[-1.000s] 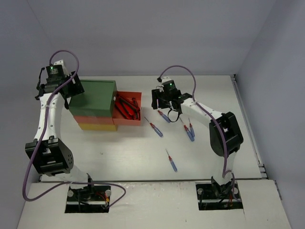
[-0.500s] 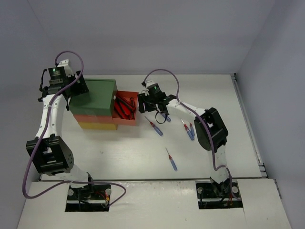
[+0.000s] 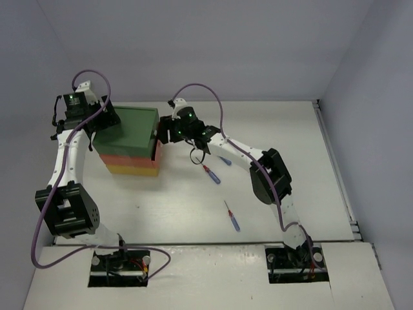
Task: Sort the tools into containers
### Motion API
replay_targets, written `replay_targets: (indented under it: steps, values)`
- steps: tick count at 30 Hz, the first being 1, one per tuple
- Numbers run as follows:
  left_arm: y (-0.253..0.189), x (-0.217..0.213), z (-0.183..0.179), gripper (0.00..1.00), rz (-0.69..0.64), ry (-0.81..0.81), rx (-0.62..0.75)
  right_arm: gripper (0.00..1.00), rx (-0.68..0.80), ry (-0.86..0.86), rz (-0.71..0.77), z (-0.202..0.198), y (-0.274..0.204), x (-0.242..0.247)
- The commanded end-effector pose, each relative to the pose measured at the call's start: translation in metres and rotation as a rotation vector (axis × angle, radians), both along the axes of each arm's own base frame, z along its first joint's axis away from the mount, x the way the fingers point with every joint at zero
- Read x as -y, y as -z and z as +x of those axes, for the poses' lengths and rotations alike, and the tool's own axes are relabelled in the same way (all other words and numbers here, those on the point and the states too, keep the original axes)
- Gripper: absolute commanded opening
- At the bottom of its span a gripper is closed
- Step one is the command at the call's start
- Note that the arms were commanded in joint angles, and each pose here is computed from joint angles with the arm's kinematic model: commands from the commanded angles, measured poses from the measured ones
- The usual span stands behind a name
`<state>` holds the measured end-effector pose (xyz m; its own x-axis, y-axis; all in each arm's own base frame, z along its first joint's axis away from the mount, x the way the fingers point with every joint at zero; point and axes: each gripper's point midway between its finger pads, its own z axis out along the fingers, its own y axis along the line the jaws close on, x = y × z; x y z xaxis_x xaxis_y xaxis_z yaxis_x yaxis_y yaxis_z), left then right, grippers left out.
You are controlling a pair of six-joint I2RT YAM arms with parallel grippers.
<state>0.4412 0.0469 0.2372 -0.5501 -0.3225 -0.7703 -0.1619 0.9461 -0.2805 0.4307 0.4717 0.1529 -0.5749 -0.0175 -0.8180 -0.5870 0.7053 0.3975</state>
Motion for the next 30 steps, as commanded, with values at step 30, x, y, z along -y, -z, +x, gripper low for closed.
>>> replay_targets:
  steps: [30]
  values:
    - [-0.020, -0.001, -0.003, 0.74, -0.130, -0.006, 0.072, 0.58, 0.039, -0.045, 0.194, -0.020, -0.035, -0.005]
